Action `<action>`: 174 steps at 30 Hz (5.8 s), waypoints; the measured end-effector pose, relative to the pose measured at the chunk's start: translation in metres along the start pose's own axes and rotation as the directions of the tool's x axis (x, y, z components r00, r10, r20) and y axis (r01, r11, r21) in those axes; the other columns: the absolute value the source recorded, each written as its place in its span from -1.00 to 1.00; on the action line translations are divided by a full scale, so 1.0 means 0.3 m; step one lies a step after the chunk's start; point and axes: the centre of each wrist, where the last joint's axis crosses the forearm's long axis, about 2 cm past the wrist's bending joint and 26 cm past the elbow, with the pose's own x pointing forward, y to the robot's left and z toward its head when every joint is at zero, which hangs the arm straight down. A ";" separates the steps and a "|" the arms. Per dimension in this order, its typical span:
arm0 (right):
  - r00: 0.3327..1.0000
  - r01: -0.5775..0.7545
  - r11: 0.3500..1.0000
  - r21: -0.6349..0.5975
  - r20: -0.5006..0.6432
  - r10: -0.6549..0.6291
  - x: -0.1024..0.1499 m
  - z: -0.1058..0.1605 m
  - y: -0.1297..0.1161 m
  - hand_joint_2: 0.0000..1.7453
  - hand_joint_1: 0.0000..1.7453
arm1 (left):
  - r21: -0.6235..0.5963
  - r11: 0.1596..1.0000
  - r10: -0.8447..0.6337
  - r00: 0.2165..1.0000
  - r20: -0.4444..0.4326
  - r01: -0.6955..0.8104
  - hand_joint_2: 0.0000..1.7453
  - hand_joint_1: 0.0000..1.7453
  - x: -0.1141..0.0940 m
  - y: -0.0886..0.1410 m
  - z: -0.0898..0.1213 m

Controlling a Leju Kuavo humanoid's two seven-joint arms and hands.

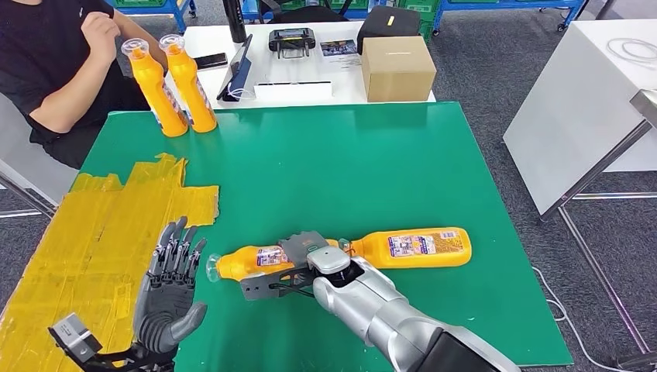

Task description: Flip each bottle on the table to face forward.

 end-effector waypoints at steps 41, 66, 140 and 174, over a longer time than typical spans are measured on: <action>0.665 0.740 0.507 -0.442 0.593 -0.454 0.048 0.272 -0.003 1.00 1.00 | 0.212 0.974 0.100 0.991 -0.089 -0.079 1.00 -1.00 0.054 0.011 0.099; 0.634 0.684 0.662 -0.307 0.699 -0.331 0.255 0.272 0.039 1.00 1.00 | 0.201 0.975 0.112 0.992 -0.063 -0.097 1.00 -1.00 0.056 -0.071 0.080; 0.708 0.670 0.515 -0.534 0.668 -0.229 0.045 0.479 0.076 -1.00 -1.00 | 0.222 0.235 -0.914 0.293 -0.281 0.946 1.00 1.00 0.103 0.156 0.108; 0.679 0.684 0.500 -0.531 0.714 -0.171 -0.072 0.535 0.061 -1.00 -1.00 | -0.407 -0.245 -0.906 -0.357 -0.227 0.880 1.00 0.04 -0.234 0.293 0.186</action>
